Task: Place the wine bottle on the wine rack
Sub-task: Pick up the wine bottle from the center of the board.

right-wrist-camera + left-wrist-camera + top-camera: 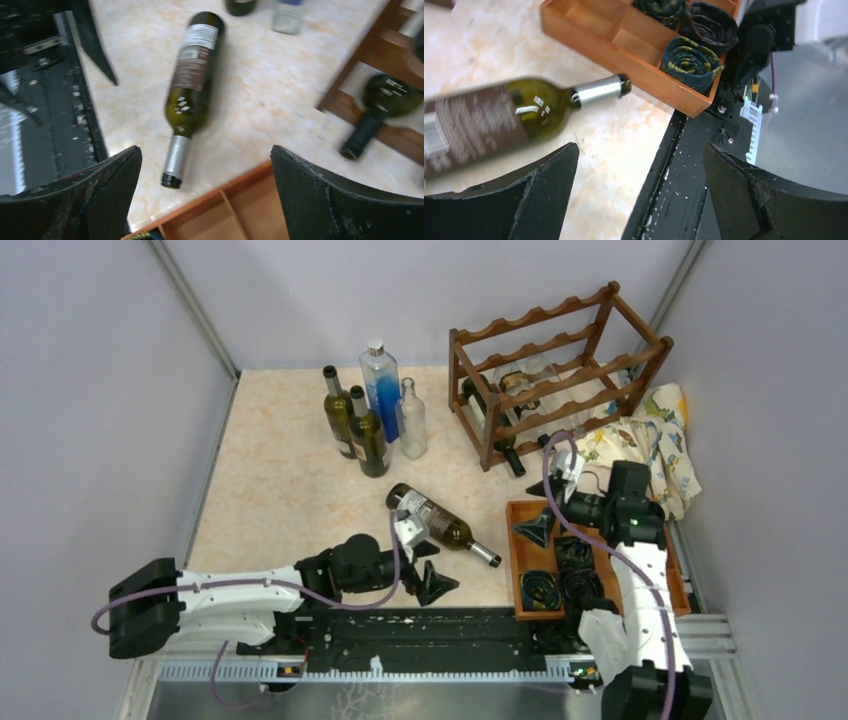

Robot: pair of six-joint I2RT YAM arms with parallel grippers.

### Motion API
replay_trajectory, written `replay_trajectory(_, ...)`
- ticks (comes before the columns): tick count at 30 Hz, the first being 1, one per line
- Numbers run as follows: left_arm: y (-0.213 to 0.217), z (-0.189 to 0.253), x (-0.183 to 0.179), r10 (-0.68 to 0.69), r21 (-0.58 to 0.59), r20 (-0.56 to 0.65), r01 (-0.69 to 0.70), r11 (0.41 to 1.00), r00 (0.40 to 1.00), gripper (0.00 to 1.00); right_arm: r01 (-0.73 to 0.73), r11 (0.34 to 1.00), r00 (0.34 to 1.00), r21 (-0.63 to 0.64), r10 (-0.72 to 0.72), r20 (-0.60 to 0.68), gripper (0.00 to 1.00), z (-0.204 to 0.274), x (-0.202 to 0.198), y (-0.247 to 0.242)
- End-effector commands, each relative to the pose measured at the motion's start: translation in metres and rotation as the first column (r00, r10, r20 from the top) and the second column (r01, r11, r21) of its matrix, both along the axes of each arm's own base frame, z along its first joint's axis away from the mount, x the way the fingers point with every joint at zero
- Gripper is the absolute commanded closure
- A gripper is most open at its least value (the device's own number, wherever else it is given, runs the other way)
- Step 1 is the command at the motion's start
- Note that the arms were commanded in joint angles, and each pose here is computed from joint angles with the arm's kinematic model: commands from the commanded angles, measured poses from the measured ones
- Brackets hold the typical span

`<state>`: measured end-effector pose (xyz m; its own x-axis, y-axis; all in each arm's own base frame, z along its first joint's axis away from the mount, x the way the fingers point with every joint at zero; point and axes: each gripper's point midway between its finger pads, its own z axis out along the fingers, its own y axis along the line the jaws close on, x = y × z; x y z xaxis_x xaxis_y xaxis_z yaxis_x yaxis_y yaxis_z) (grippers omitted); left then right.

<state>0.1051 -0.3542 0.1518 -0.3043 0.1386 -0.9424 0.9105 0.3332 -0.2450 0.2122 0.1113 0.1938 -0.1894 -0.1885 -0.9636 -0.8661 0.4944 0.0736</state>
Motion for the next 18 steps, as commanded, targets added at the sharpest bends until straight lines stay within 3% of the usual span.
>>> replay_trajectory(1,0.021,0.032,0.016,0.2,-0.272,-0.279,-0.277,0.921,0.939,0.01,-0.172,0.985,0.985,-0.029,0.172,-0.011,0.02,-0.01,-0.016,0.034)
replay_trajectory(8,0.058,0.014,0.037,0.343,-0.326,-0.459,-0.515,0.793,0.819,0.05,-0.284,0.922,0.954,-0.262,0.245,-0.17,0.08,-0.067,-0.02,0.063)
replay_trajectory(18,0.068,-0.021,0.062,0.474,-0.221,-0.629,-0.726,0.651,0.616,0.13,-0.352,0.888,0.926,-0.296,0.284,-0.25,0.17,-0.099,-0.032,0.085)
